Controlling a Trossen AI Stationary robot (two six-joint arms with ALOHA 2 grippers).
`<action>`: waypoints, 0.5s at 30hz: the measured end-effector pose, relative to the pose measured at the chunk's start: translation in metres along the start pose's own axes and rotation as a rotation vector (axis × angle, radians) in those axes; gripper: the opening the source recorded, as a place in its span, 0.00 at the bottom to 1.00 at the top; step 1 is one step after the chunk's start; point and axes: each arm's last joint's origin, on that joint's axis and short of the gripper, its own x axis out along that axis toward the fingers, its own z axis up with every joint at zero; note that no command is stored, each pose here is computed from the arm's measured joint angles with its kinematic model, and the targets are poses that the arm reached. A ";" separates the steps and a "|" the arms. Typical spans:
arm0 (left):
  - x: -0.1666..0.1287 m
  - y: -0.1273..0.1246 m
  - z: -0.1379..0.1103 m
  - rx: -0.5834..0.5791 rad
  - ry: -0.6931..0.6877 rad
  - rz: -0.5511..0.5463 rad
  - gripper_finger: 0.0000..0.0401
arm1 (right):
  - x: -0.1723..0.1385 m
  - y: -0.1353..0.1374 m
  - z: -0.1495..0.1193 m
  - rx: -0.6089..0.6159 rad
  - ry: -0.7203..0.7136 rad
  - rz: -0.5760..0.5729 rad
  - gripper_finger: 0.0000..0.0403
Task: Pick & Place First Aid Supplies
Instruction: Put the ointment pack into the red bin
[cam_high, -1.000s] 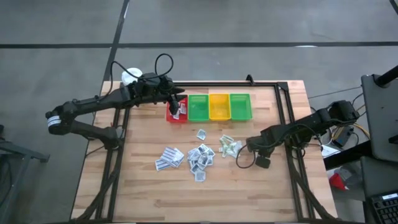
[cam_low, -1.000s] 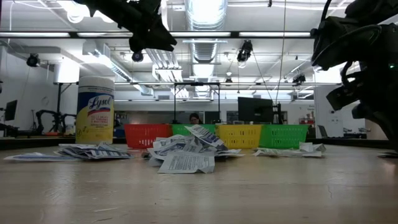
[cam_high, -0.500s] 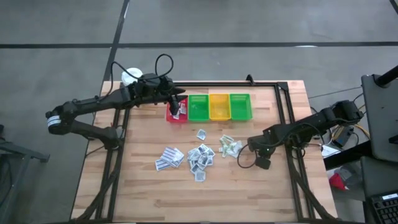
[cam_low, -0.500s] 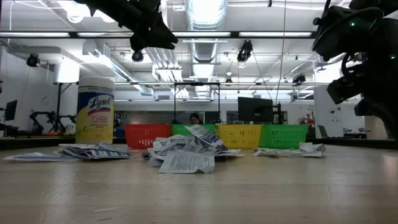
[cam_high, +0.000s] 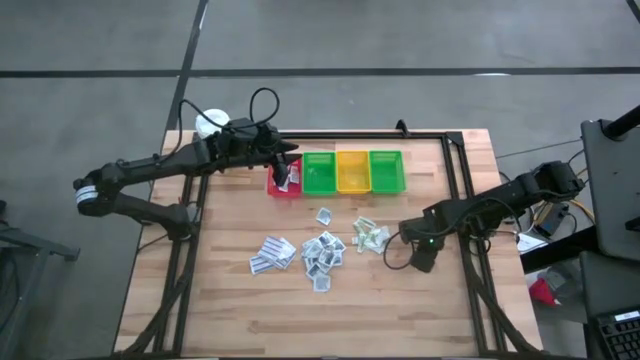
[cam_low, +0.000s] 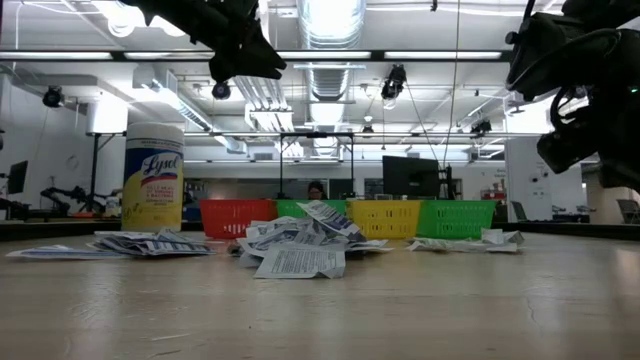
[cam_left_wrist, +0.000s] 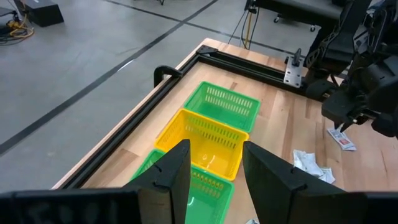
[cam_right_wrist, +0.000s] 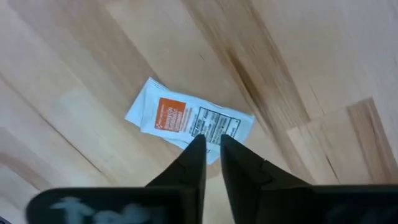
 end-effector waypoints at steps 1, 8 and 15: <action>0.000 0.000 0.000 0.002 0.000 0.000 0.35 | 0.000 0.000 0.000 0.011 0.001 -0.001 0.16; 0.000 0.000 0.000 0.021 0.000 0.000 0.35 | 0.000 -0.001 0.000 0.044 -0.010 -0.009 0.29; 0.000 0.000 0.000 0.024 0.000 0.001 0.35 | 0.006 -0.008 -0.001 0.142 -0.049 -0.077 0.31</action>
